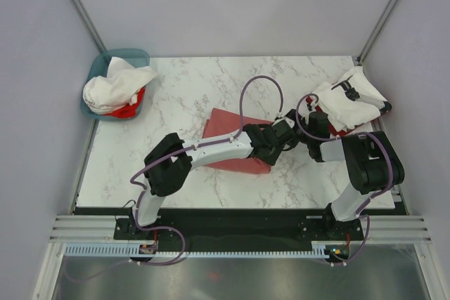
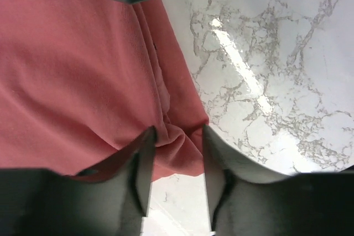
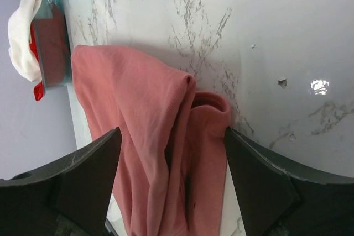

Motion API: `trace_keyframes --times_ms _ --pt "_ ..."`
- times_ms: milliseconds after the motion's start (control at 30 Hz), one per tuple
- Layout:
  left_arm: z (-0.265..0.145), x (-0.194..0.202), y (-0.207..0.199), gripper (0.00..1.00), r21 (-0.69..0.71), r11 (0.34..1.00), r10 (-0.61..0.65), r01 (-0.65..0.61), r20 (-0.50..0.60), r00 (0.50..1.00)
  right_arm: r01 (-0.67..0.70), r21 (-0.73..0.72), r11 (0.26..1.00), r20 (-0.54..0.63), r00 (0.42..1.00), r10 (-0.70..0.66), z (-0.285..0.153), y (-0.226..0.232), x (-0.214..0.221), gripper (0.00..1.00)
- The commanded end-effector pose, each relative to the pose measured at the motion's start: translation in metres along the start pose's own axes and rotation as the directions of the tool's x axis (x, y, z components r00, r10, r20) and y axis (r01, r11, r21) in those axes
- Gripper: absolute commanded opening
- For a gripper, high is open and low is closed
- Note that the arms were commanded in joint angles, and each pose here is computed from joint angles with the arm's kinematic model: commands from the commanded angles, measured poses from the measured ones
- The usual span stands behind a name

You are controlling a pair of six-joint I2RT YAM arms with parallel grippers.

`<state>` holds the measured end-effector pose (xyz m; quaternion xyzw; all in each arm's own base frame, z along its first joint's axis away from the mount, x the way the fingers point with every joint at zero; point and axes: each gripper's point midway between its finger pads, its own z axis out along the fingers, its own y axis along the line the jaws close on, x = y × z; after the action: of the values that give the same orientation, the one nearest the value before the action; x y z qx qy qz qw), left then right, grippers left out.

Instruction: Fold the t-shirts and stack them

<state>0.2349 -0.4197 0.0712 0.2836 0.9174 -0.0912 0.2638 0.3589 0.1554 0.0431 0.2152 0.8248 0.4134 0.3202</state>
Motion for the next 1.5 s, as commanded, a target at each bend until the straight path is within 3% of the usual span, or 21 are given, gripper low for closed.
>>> trace_keyframes --times_ms 0,267,333,367,433,467,533,633,733,767,933,1000,1067,1167,1467 --pt "0.011 0.008 -0.012 0.4 0.039 0.999 -0.017 0.018 -0.025 1.0 -0.035 0.237 0.971 -0.059 0.997 0.05 -0.002 -0.054 0.03 0.84" --pt "0.026 0.031 -0.027 0.33 0.114 0.993 -0.008 0.022 -0.118 0.993 -0.012 0.303 0.953 -0.087 0.995 0.041 0.013 -0.067 0.036 0.68" --pt "0.025 0.035 -0.032 0.33 0.141 0.99 -0.002 0.022 -0.138 0.99 -0.005 0.302 0.953 -0.093 0.995 0.035 0.016 -0.067 0.035 0.59" --pt "0.022 0.034 -0.032 0.34 0.145 0.989 -0.004 0.023 -0.132 0.991 -0.005 0.299 0.954 -0.095 0.995 0.035 0.017 -0.067 0.034 0.5" --pt "0.013 0.027 -0.031 0.46 0.149 0.989 -0.004 0.02 -0.108 0.994 0.006 0.299 0.954 -0.102 0.994 0.026 0.019 -0.067 0.034 0.41" --pt "-0.001 0.016 -0.028 0.52 0.153 0.988 -0.013 0.023 -0.07 0.997 0.012 0.298 0.954 -0.104 0.994 0.02 0.02 -0.067 0.033 0.28" --pt "-0.015 0.004 -0.018 0.64 0.137 0.99 -0.031 0.033 -0.019 0.999 0.022 0.313 0.949 -0.108 0.994 0.012 0.021 -0.069 0.032 0.2" --pt "-0.047 -0.017 0.009 0.7 0.185 0.977 -0.117 0.107 0.045 0.992 0.046 0.329 0.943 -0.104 0.995 -0.012 0.021 -0.07 0.027 0.12" --pt "-0.061 -0.032 0.066 0.73 0.181 0.954 -0.259 0.239 0.1 0.961 0.076 0.345 0.936 -0.099 0.994 -0.044 0.022 -0.068 0.019 0.05" --pt "-0.054 -0.027 0.102 0.73 0.132 0.942 -0.322 0.309 0.096 0.942 0.09 0.347 0.934 -0.099 0.993 -0.059 0.022 -0.067 0.016 0.05" --pt "-0.049 -0.025 0.186 0.77 0.08 0.865 -0.502 0.496 0.178 0.846 0.165 0.378 0.911 -0.085 0.986 -0.143 0.024 -0.05 -0.003 0.06" --pt "-0.042 -0.012 0.207 0.84 0.058 0.838 -0.544 0.543 0.17 0.822 0.192 0.365 0.911 -0.08 0.981 -0.174 0.031 -0.037 -0.013 0.28" --pt "-0.035 -0.004 0.22 0.92 0.034 0.83 -0.554 0.557 0.175 0.814 0.197 0.358 0.913 -0.086 0.98 -0.178 0.034 -0.031 -0.016 0.6" --pt "-0.029 0.003 0.228 0.95 0.046 0.828 -0.558 0.559 0.165 0.813 0.196 0.356 0.914 -0.09 0.98 -0.175 0.031 -0.032 -0.012 0.73" --pt "-0.01 0.015 0.239 0.9 0.064 0.815 -0.579 0.576 0.133 0.804 0.239 0.351 0.905 -0.058 0.971 -0.234 0.005 -0.023 -0.014 0.73"
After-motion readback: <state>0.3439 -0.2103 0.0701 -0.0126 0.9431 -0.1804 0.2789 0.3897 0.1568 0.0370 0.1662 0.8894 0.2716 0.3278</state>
